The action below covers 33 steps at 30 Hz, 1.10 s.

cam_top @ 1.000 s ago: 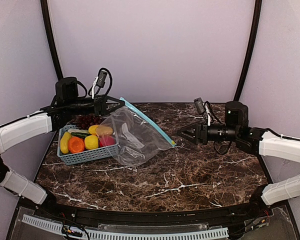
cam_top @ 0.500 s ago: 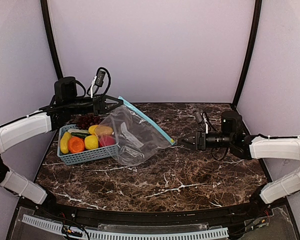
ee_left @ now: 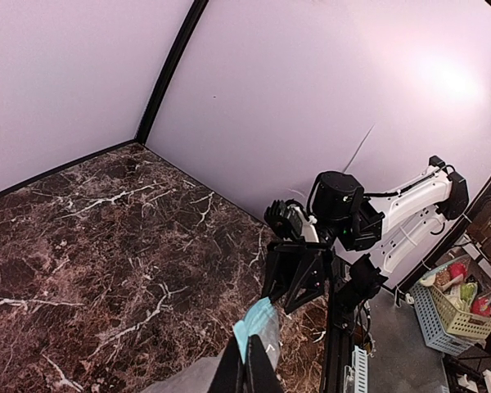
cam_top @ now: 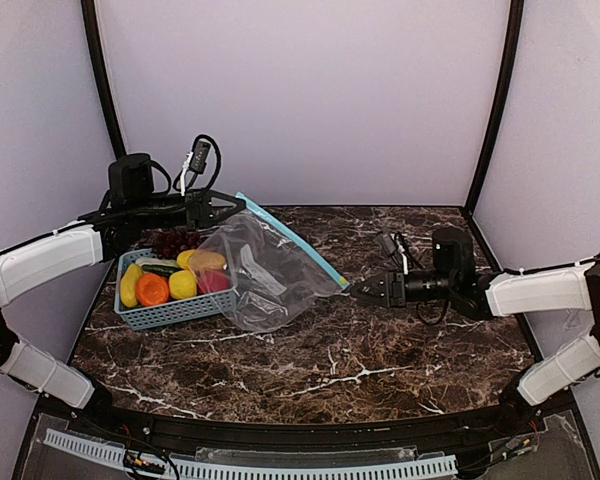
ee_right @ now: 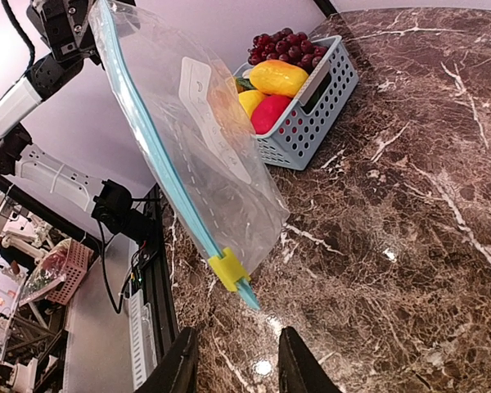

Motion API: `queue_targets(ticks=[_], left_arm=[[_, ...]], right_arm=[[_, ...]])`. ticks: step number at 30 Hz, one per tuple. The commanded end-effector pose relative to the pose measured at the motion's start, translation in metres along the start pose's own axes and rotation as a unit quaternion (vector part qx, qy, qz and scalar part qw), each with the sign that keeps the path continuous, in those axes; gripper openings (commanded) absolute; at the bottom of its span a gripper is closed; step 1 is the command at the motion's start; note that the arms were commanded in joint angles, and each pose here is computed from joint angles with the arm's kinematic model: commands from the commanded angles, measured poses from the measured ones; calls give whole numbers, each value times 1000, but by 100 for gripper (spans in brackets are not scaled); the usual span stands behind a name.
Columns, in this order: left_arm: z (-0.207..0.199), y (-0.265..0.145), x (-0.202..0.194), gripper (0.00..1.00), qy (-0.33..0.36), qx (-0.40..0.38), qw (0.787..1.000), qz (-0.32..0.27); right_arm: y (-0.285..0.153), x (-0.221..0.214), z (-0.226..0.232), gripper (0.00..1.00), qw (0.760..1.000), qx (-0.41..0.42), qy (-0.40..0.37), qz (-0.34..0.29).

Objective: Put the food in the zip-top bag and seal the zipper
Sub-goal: Pass from the left arm to the right

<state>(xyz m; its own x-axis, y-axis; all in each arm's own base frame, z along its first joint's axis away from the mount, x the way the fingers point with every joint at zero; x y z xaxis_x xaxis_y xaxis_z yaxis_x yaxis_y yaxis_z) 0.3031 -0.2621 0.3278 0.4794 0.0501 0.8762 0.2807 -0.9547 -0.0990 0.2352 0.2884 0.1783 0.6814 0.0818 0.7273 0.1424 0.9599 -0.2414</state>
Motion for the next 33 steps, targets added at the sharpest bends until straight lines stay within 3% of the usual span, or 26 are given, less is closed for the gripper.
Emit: queue_targets(ticks=[1, 21, 25, 30, 33], left_arm=[[-6, -5, 4, 1, 4, -6, 1000, -4], [-5, -4, 2, 1, -1, -9, 1000, -1], [-4, -3, 1, 1, -2, -9, 1000, 0], [-2, -3, 0, 1, -2, -5, 1000, 2], [1, -3, 0, 1, 4, 6, 1000, 3]], right_arm=[[3, 9, 4, 31, 1000, 21, -19, -4], [18, 18, -1, 26, 998, 42, -35, 2], [19, 19, 0, 19, 998, 49, -36, 2], [18, 20, 4, 1, 998, 59, -38, -2], [16, 22, 9, 0, 997, 61, -42, -2]])
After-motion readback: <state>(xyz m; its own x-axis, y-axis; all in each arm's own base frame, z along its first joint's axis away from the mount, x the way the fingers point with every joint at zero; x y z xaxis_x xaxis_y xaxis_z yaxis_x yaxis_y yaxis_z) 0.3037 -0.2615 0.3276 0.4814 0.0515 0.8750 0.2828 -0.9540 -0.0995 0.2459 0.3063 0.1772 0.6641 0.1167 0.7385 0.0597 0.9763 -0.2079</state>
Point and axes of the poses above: each gripper's point midway between its finger pads, its own y axis out along the fingers, its own z axis along the line the jaws close on, x = y × z, the point moved 2 cm from there along -y, back along the fingers, and after that the axes turned 1 degree about -y, right-handed, at the moved point
